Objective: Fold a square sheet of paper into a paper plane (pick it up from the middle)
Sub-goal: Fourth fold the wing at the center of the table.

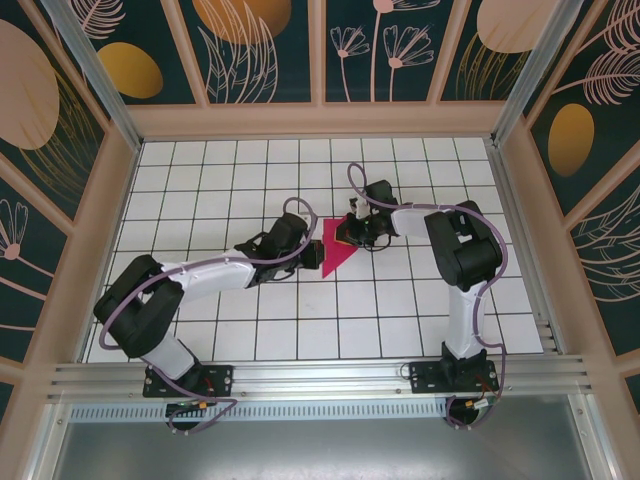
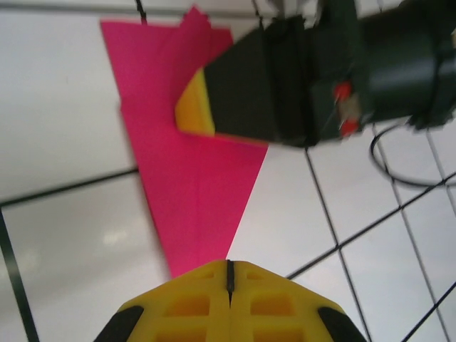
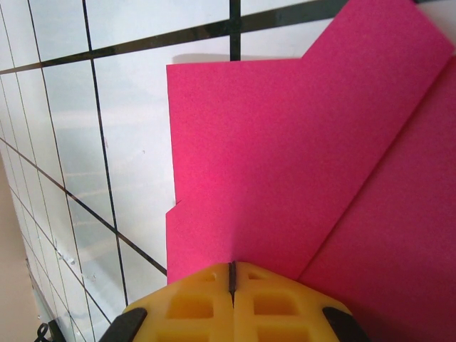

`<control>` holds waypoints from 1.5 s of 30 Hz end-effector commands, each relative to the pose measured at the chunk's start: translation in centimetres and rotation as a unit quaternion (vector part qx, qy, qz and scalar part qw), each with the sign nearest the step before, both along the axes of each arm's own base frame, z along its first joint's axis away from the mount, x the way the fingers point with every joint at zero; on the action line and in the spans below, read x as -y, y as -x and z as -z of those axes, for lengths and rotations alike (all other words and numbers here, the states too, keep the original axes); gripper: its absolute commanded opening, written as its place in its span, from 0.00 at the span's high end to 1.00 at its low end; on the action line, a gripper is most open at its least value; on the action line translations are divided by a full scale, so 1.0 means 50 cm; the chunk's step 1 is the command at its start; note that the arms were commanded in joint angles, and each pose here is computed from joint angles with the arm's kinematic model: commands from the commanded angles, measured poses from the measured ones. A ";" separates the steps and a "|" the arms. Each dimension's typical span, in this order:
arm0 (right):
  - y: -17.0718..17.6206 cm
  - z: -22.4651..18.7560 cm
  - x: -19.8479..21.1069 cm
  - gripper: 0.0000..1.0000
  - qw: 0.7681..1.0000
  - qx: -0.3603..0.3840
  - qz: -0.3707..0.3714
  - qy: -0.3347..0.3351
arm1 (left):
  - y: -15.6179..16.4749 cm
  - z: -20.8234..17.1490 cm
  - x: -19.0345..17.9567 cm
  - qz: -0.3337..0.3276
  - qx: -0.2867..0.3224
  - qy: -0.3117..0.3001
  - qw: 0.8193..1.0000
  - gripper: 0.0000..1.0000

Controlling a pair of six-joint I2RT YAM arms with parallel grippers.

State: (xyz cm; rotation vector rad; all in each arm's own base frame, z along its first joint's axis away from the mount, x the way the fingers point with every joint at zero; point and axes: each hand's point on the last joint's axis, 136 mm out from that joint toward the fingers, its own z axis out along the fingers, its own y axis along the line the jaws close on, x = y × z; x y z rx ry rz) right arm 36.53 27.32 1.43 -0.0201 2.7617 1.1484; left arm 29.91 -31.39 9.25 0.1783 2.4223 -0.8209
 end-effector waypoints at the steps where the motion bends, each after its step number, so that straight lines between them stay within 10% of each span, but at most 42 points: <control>1: 0.053 0.143 0.077 1.00 0.990 -0.078 0.036 0.111 | -0.029 0.011 0.010 -0.028 0.002 0.016 0.999 0.99; 35: 0.030 0.007 -0.004 0.98 0.999 0.023 -0.019 0.012 | 0.013 0.214 0.002 -0.029 -0.124 -0.043 0.991 1.00; 45: -0.087 0.037 0.093 0.99 0.996 0.013 0.075 0.053 | 0.029 0.225 -0.011 -0.027 -0.135 -0.053 0.989 1.00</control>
